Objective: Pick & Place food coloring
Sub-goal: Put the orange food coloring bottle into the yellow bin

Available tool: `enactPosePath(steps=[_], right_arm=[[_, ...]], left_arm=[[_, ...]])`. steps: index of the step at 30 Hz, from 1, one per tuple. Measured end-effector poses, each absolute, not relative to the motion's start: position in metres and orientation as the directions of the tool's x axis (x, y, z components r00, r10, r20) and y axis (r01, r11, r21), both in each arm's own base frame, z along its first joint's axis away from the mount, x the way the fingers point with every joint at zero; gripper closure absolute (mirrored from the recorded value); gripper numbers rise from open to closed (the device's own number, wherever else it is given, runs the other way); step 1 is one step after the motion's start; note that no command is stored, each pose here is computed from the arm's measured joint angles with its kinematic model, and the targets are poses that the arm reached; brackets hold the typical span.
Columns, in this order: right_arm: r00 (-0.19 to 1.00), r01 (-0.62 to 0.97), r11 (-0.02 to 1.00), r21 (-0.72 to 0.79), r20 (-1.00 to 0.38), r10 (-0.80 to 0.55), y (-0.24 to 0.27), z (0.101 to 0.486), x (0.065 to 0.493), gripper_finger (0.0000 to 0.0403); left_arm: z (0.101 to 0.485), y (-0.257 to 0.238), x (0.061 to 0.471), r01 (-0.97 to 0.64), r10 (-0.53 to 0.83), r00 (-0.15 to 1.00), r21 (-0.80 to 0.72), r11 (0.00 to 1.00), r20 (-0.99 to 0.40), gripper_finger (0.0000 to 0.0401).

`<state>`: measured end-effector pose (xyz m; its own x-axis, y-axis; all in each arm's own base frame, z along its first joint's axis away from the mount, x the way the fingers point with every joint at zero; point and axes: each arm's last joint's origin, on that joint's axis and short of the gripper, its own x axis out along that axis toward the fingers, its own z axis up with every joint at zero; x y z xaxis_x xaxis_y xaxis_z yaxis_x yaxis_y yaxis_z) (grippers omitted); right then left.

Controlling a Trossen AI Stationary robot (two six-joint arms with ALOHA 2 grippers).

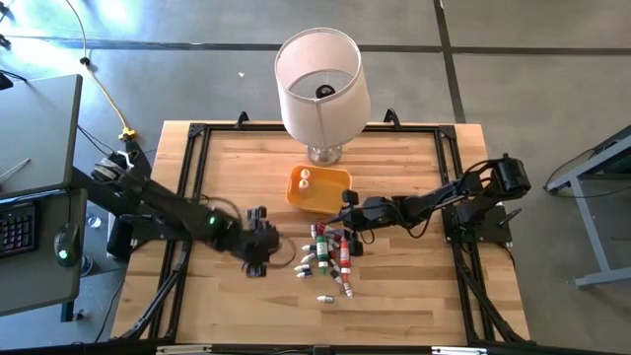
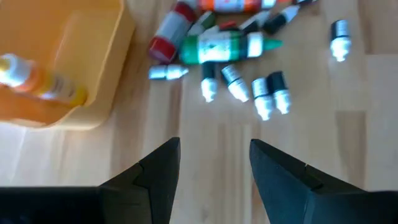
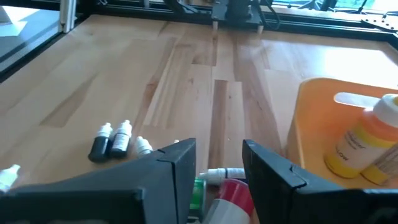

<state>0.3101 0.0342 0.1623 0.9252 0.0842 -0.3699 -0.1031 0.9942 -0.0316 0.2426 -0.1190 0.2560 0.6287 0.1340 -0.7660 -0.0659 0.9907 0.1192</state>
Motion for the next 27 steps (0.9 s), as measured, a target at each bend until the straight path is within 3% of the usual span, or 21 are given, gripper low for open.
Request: enactPosePath(steps=[6, 18, 27], right_arm=[[0.923, -0.131, 0.991, -0.032, -0.370, 0.110, 0.043, 0.162, 0.309, 0.0279], [0.921, -0.151, 0.988, -0.026, -0.367, 0.131, 0.045, 0.163, 0.309, 0.0279], [0.953, -0.250, 0.953, -0.169, -0.214, 0.212, 0.060, 0.177, 0.311, 0.0279]], left_arm=[[0.236, -0.141, 0.232, -0.073, 0.175, 0.733, 0.180, 0.981, -0.657, 0.0213], [0.236, -0.141, 0.231, -0.120, 0.235, 0.746, 0.222, 0.968, -0.623, 0.0213], [0.237, -0.140, 0.231, -0.124, 0.253, 0.749, 0.246, 0.961, -0.613, 0.0213]])
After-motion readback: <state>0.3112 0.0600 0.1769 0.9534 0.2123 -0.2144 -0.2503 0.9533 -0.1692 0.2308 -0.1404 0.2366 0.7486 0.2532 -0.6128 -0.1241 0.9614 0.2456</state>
